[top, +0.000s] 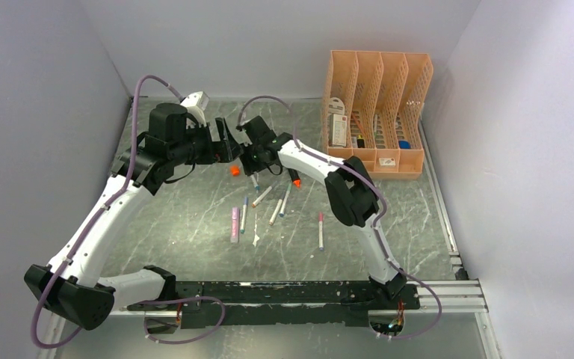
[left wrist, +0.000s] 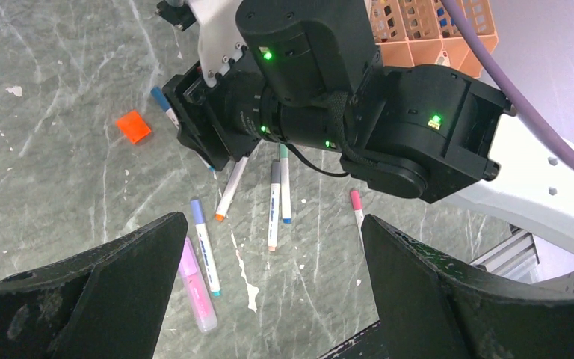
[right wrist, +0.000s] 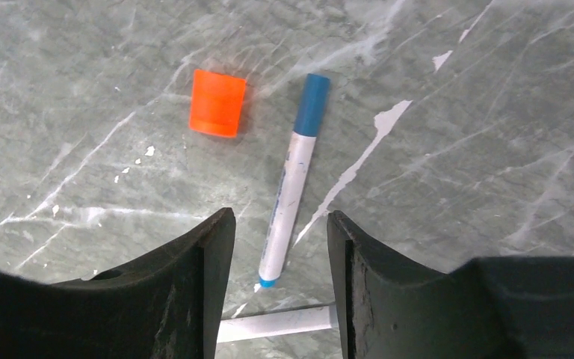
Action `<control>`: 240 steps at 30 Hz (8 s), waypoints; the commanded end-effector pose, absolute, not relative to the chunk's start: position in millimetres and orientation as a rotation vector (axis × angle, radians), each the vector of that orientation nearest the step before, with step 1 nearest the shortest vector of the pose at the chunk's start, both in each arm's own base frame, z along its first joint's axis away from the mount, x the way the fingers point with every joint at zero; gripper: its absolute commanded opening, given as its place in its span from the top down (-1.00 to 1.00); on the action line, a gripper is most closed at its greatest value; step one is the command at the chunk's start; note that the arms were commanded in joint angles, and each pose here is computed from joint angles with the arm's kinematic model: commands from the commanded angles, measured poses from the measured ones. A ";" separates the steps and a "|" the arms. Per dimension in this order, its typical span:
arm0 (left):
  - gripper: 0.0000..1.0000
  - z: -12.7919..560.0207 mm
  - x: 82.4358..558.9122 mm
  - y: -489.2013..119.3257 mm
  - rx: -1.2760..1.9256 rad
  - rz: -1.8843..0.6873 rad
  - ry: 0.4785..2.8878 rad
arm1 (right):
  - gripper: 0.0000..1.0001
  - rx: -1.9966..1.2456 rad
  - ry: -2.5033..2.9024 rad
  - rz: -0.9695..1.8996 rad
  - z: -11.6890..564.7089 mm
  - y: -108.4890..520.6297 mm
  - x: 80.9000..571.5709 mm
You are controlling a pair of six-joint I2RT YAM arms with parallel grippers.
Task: Open the pen caps
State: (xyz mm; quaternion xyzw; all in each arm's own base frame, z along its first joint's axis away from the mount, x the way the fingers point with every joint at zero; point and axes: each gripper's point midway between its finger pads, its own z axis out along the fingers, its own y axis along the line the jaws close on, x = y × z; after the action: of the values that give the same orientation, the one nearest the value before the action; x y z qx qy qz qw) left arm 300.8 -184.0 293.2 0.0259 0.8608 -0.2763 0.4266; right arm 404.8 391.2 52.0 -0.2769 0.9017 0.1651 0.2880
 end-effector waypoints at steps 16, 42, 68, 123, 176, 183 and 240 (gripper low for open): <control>-0.98 305.8 303.2 -183.7 0.068 -0.700 2.109 | 0.77 -0.754 2.527 0.048 -7.3 371.8 395.0; -0.98 292.0 294.7 -233.9 0.088 -1.131 1.933 | 1.00 -0.526 2.059 1.470 199.7 338.4 321.0; -0.82 259.7 270.9 -268.4 0.019 -1.516 1.778 | 1.00 -0.394 1.911 1.735 228.7 313.3 246.0; 0.86 269.1 254.8 -288.4 0.043 -1.515 1.943 | -0.14 -0.328 2.141 1.558 252.7 310.6 221.6; 0.86 254.7 232.6 -306.8 -0.006 -1.535 1.842 | 1.00 -0.498 2.364 1.600 187.2 304.1 120.4; 0.86 270.9 271.6 -308.8 -0.014 -1.411 1.831 | 1.00 -0.450 2.360 1.613 196.4 283.3 96.7; 0.86 113.2 322.2 -182.8 0.056 -0.828 2.532 | 0.63 -0.414 2.759 -0.044 22.6 213.3 414.1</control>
State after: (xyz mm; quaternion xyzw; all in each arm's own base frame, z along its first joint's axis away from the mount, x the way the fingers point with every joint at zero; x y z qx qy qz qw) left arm 312.3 -189.6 118.4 0.0291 0.9167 -0.3228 0.2337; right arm 417.2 209.4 30.9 -0.1349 0.9734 -0.0379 0.1812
